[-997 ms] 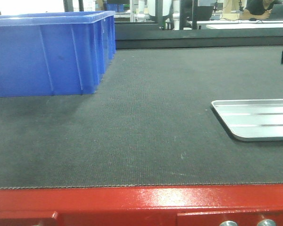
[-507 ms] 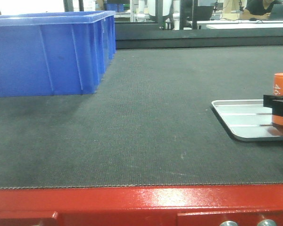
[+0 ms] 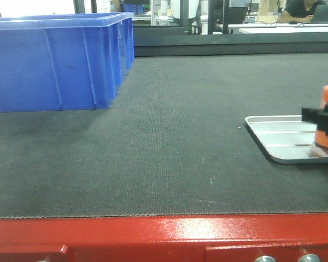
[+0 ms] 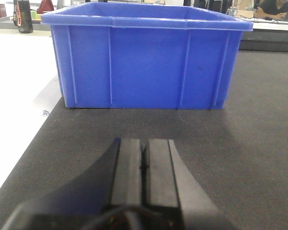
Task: Grab orange capacitor from left shelf to right conveyor
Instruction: 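Lower the capacitor onto the metal tray and open the right gripper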
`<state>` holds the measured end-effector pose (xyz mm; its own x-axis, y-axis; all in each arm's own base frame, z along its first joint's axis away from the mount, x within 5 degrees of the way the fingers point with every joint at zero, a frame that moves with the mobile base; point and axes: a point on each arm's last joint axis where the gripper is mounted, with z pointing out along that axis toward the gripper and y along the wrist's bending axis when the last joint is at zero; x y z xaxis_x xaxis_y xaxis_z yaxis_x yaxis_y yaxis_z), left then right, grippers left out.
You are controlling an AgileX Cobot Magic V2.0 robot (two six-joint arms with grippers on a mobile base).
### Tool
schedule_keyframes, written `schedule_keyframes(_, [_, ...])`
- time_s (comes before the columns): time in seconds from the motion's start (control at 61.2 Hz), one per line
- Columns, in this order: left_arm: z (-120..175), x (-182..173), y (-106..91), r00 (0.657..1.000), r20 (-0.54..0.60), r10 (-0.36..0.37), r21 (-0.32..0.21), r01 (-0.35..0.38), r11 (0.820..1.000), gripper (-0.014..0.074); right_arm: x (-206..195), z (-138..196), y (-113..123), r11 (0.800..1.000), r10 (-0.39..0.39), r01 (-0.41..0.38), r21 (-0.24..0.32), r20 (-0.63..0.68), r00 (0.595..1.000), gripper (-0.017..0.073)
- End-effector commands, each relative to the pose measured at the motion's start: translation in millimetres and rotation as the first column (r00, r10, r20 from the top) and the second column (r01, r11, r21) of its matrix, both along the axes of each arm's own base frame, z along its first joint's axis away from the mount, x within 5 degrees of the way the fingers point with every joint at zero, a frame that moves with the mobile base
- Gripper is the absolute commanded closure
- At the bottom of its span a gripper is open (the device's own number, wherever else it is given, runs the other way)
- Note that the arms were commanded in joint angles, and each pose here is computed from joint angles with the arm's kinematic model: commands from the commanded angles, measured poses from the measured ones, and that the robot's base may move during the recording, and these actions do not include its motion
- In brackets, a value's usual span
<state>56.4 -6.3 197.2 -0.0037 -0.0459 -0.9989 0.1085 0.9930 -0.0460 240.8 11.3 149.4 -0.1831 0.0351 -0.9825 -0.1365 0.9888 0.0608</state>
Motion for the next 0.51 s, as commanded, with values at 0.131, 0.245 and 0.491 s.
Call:
schedule_keyframes(0.131, [10,-1,0.8,0.995,0.102,0.009,-0.015,-0.008,1.000,0.0720,-15,50,-2,0.999,-0.023,0.017,0.047,0.123,0.992,-0.0064])
schedule_keyframes(0.245, [10,-1,0.8,0.995,0.102,0.009,-0.015,-0.008,1.000,0.0720,-32,76,-3,0.993,-0.049,0.036,0.111,0.118,0.992,-0.0064])
schedule_keyframes(0.491, [10,-1,0.8,0.995,0.102,0.009,-0.015,-0.008,1.000,0.0720,-68,133,-3,0.995,-0.089,0.088,0.056,0.016,0.996,-0.0062])
